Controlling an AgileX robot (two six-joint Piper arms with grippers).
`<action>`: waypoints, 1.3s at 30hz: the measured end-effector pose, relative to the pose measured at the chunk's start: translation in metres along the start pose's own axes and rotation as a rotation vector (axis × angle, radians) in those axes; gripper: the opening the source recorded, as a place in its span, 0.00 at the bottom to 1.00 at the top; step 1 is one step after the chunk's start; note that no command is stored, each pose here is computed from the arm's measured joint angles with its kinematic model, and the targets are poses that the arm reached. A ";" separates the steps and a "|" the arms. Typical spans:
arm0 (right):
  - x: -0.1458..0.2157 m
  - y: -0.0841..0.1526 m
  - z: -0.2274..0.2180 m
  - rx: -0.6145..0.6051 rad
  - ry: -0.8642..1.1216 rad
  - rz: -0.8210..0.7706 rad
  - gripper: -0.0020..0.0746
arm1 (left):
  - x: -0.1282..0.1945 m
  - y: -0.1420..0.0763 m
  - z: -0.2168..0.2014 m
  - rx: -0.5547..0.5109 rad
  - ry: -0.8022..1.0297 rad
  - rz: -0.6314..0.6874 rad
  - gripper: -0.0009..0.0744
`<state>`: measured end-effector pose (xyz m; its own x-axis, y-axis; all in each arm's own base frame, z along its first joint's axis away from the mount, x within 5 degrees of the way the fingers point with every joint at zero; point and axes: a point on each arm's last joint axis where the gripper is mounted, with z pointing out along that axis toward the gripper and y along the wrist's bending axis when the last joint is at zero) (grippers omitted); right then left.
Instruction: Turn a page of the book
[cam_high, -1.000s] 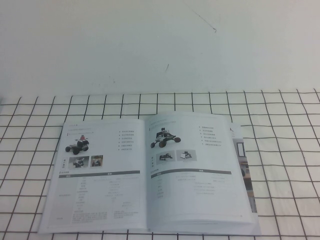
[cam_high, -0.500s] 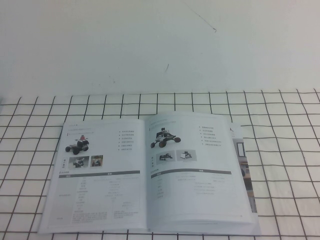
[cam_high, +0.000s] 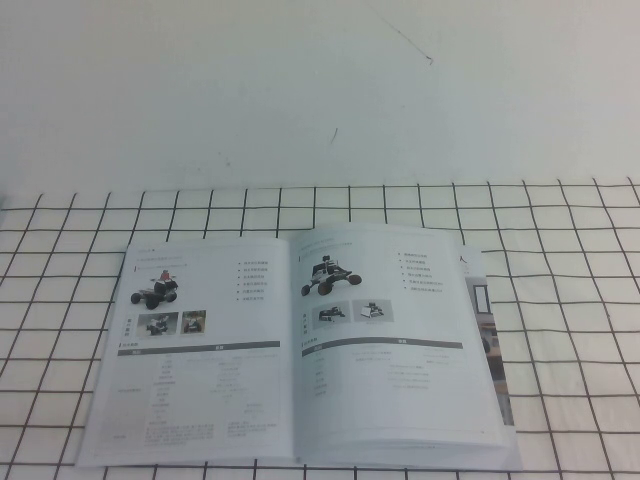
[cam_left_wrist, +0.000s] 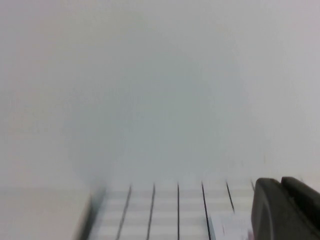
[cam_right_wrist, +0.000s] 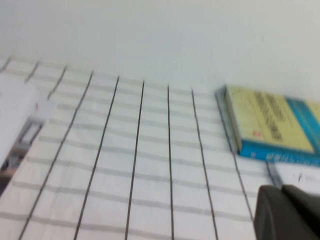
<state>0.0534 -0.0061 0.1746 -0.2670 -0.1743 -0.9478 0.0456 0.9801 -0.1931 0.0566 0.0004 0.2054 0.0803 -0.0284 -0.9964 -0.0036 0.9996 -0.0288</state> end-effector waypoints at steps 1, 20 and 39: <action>-0.004 -0.001 0.000 0.006 -0.047 0.000 0.03 | -0.006 0.000 0.000 -0.004 -0.071 0.002 0.01; -0.050 -0.007 -0.015 0.069 -0.579 0.024 0.03 | -0.053 0.003 -0.017 -0.017 -0.617 -0.042 0.01; -0.088 -0.016 -0.038 0.086 -0.693 0.084 0.03 | -0.047 0.001 -0.008 -0.004 -0.384 -0.042 0.01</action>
<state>0.0400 -0.0031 0.2706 0.4143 -0.1470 -0.8982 0.1233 0.9868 -0.1046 0.0445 0.0024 0.2517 0.4482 -0.0647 -0.8916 0.0040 0.9975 -0.0703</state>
